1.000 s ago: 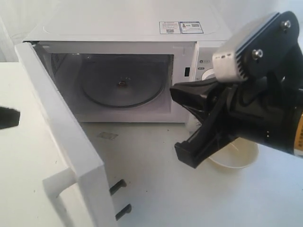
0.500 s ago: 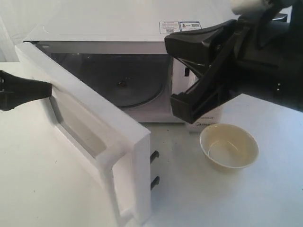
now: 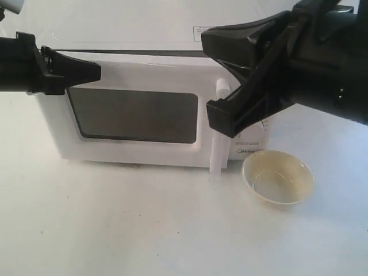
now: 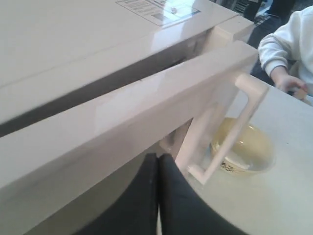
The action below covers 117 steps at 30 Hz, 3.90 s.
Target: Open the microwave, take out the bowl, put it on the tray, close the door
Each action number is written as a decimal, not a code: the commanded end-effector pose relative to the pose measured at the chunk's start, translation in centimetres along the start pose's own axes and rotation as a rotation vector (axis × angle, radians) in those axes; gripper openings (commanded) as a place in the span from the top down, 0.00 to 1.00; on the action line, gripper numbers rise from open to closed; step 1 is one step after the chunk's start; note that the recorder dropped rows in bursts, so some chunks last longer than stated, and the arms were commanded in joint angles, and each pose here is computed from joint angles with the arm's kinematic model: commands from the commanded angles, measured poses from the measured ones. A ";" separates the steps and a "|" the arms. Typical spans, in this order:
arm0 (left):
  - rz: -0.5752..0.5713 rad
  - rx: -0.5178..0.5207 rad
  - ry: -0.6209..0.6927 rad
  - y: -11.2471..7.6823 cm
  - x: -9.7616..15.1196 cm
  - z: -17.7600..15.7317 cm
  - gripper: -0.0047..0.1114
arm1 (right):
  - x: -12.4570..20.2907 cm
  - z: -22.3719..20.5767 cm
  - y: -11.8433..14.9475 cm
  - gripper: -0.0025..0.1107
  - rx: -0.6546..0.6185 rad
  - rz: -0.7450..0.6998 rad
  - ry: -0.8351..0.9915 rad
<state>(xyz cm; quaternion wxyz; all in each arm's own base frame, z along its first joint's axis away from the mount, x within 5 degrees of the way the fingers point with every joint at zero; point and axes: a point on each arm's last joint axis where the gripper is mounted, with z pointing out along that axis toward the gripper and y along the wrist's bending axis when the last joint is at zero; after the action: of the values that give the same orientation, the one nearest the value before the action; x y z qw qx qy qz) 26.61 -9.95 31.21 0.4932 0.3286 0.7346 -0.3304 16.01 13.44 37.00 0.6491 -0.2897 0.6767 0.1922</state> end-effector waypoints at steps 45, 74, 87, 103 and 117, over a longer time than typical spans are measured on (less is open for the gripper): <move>0.004 -0.057 0.119 -3.0 -1.3 -3.4 0.96 | 4.4 12.9 0.6 0.98 0.384 -0.159 0.519; 0.023 -0.444 0.246 -11.3 2.3 -14.5 0.96 | 4.1 15.0 -5.0 0.98 0.417 -0.204 0.451; -0.016 -0.500 0.126 -9.3 2.5 -13.0 0.96 | -6.2 6.8 -1.0 0.98 0.215 -0.153 0.179; -0.009 -0.197 0.102 -2.5 1.5 -3.8 0.96 | -4.8 5.9 4.4 0.98 0.048 -0.237 0.368; 0.015 -0.190 0.109 -0.2 -0.2 -2.0 0.96 | -0.5 6.6 3.7 0.98 0.144 -0.261 0.508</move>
<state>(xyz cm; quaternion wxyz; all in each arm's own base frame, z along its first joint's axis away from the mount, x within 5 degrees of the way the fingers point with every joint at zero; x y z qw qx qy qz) 25.61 -8.18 31.65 0.4827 0.2988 0.7923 -0.2236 17.93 20.83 37.15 0.4920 -0.3858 0.7804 0.0019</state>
